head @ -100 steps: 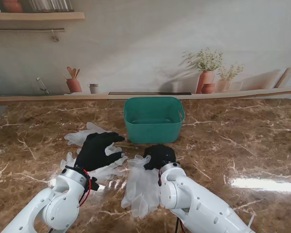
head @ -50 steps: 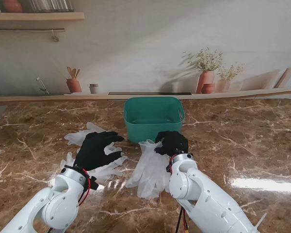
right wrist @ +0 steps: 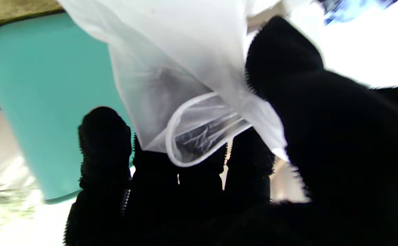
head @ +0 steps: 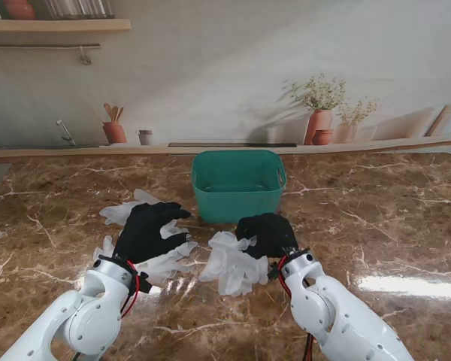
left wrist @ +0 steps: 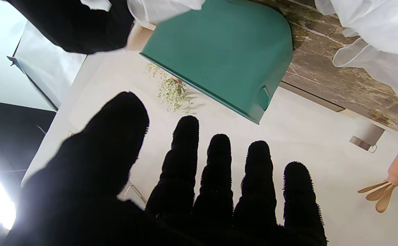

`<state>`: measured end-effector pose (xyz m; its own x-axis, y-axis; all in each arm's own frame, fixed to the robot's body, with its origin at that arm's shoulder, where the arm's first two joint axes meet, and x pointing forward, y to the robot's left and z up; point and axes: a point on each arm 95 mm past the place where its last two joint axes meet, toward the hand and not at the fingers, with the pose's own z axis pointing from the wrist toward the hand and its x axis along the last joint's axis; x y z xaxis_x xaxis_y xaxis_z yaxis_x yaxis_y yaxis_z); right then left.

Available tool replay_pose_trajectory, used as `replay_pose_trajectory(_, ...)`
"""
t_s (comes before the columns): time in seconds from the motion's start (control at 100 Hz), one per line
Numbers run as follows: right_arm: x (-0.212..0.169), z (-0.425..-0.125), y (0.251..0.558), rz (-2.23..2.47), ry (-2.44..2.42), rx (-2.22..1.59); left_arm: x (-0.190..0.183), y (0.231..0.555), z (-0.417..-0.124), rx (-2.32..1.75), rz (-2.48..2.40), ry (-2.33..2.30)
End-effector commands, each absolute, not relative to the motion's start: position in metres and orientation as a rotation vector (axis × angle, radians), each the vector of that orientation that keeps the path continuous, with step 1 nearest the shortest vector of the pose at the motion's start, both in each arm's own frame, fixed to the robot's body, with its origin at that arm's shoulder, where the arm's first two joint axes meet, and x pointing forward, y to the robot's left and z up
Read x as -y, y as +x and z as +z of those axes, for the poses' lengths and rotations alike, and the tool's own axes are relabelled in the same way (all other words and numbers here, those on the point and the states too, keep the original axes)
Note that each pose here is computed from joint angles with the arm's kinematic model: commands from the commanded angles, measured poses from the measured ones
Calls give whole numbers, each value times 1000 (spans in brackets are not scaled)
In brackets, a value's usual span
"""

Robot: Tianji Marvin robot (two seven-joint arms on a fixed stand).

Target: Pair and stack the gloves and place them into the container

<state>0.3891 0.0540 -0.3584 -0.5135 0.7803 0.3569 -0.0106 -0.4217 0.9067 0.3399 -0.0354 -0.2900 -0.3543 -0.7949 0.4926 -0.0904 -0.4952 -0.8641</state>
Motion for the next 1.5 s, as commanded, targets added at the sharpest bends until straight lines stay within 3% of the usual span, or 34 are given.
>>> replay_pose_trajectory(0.0, -47, -376, 374, 1939, 1122, -1343, 37, 337, -292, -1181, -1902, -1392)
replay_pose_trajectory(0.19, -50, -390, 352, 1957, 1075, -1440, 39, 337, -292, -1190, -1911, -1393)
replay_pose_trajectory(0.48, -48, -405, 347, 1882, 1111, -1634, 40, 338, -291, -1189, -1908, -1395)
replay_pose_trajectory(0.74, -40, -380, 343, 1838, 1116, -1860, 39, 338, -291, -1181, -1905, -1395)
replay_pose_trajectory(0.96, -42, -337, 341, 1927, 979, -1750, 36, 337, -291, -1170, -1908, -1392)
replay_pose_trajectory(1.12, -52, -315, 357, 1933, 803, -1736, 35, 334, -288, -1151, -1921, -1379)
replay_pose_trajectory(1.49, -93, -333, 384, 1817, 652, -1998, 26, 331, -282, -1131, -1908, -1366)
